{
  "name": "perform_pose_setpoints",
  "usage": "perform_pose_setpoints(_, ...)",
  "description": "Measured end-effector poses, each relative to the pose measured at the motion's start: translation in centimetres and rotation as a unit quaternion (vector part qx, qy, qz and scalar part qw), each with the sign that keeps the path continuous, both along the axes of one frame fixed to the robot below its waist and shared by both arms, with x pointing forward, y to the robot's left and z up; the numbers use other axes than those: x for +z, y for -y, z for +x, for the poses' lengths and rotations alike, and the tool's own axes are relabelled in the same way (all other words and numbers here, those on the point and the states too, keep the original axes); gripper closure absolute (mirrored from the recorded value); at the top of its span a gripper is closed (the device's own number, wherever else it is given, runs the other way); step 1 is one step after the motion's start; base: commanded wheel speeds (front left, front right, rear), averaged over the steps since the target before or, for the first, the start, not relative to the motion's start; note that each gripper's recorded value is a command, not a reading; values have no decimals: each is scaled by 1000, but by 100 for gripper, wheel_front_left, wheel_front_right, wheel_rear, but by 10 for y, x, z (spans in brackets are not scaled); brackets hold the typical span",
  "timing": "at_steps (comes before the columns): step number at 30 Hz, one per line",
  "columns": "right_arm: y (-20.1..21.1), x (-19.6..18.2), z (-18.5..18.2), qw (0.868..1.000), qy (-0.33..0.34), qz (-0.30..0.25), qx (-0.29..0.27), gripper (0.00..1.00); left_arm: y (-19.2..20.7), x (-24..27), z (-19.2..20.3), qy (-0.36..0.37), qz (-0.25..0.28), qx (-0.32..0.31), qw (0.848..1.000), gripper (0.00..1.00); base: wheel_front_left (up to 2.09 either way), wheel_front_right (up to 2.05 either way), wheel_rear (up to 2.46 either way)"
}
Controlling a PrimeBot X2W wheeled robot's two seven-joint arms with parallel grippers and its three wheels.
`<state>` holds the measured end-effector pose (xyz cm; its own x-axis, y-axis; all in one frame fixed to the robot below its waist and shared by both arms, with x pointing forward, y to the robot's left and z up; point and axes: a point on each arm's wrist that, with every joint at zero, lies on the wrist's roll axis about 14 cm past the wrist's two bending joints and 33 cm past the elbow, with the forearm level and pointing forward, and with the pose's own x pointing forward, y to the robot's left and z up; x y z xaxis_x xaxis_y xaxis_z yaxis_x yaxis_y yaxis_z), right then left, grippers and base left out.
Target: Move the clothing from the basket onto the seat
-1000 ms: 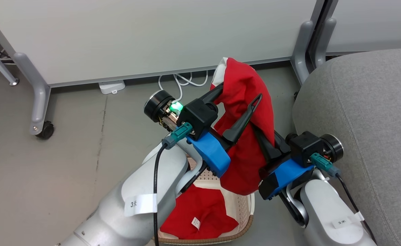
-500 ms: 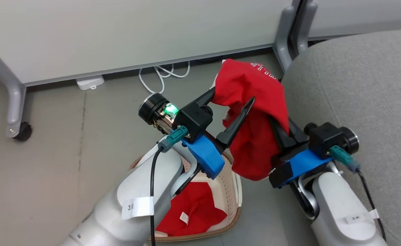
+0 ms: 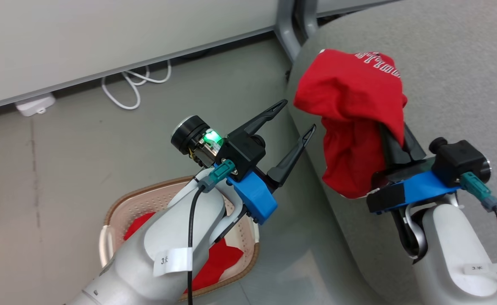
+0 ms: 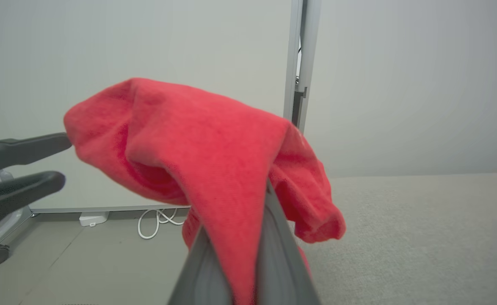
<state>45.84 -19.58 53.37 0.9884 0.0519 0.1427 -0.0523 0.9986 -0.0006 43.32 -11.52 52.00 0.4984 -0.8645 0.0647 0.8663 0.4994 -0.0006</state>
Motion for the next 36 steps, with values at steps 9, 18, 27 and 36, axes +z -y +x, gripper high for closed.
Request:
perform_pose_setpoints(9,69,-5,-31,995,-8,-9,-99,100,41,-18,-19,-13,1,-71,997,0,0,0,0)
perform_pose_setpoints(18,115,-20,-69,984,-34,-14,-174,100,69,-30,-37,-24,-1,-123,992,0,0,0,0)
perform_pose_setpoints(27,123,-32,-83,980,-51,-7,-192,100,77,-36,-42,-31,0,-139,990,0,0,0,0)
perform_pose_setpoints(36,116,-23,-71,983,-38,-15,-178,100,73,-34,-37,-30,-5,-130,991,0,0,0,0)
